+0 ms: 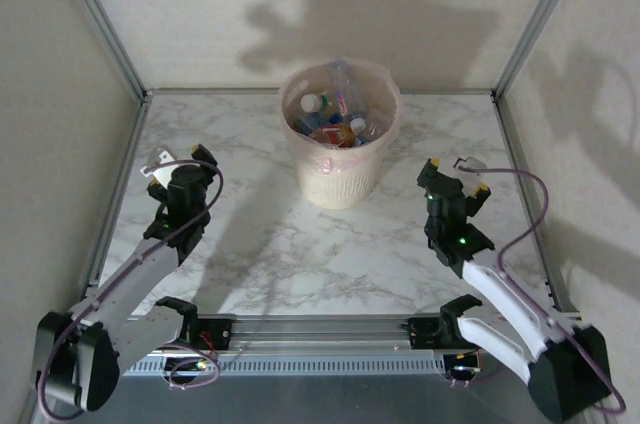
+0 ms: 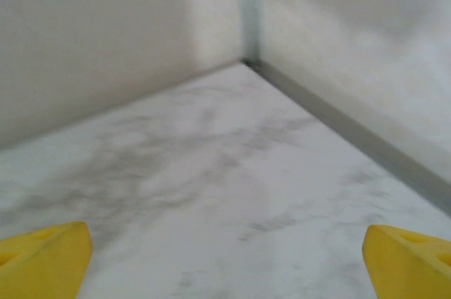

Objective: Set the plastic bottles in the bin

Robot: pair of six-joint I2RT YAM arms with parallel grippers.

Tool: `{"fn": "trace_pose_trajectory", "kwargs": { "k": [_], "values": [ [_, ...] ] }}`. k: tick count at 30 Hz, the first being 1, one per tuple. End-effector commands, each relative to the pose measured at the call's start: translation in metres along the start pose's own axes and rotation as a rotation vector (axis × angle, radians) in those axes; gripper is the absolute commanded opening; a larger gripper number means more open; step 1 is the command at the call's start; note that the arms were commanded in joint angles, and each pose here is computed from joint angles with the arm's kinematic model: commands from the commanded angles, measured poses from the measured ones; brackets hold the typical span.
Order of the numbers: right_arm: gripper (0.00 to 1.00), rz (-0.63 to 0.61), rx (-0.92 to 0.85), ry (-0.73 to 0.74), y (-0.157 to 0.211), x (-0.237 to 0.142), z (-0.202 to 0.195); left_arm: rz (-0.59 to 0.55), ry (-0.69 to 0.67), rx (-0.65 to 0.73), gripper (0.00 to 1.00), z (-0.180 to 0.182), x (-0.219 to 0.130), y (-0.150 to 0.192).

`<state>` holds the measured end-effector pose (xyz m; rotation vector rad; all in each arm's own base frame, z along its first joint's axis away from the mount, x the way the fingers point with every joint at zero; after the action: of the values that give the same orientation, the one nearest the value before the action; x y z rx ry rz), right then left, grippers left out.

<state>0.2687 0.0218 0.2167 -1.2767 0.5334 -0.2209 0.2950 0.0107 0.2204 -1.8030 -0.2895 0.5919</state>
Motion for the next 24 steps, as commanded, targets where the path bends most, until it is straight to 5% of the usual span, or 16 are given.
{"fn": "trace_pose_trajectory", "kwargs": {
  "k": [1,6,11,15,18,22,23,24],
  "values": [
    [0.99,-0.148,0.029,0.271,0.007,0.012,-0.036,-0.118,-0.100,0.099,1.00,0.011,0.011,-0.003],
    [0.99,-0.140,-0.002,0.376,0.048,0.037,-0.066,-0.134,-0.073,0.107,1.00,0.038,0.017,0.032],
    [0.99,-0.224,-0.022,0.007,0.042,0.051,-0.037,-0.122,-0.033,0.117,0.99,0.046,0.033,0.052],
    [0.99,-0.219,-0.117,-0.179,0.051,0.064,-0.019,-0.186,0.018,0.020,0.99,0.054,0.041,0.052],
    [0.99,-0.137,-0.083,-0.336,0.062,0.075,-0.021,-0.126,0.075,0.095,0.99,0.034,0.055,0.055],
    [0.99,-0.126,-0.074,-0.332,0.061,0.078,-0.024,-0.090,0.315,0.248,0.99,0.002,0.044,0.081],
    [0.99,-0.097,-0.070,-0.313,0.063,0.081,-0.025,-0.180,0.250,0.191,1.00,0.013,0.040,0.072],
    [0.99,-0.117,-0.070,-0.319,0.062,0.080,-0.024,-0.135,0.197,0.163,0.99,0.020,0.043,0.073]
  ]
}}
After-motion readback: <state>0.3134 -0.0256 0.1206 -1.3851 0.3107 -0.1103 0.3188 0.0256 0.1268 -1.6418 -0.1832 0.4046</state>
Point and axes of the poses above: each hand's point on the last joint's axis, 136 mm out from that joint toward the fingers, its own x axis out along the fingers, its own z axis along the line the jaws close on, y = z × x, the point moved 5 cm from there along -x, back along the fingers, and after that the axes turned 6 degrees about x, right-handed, at the moved point
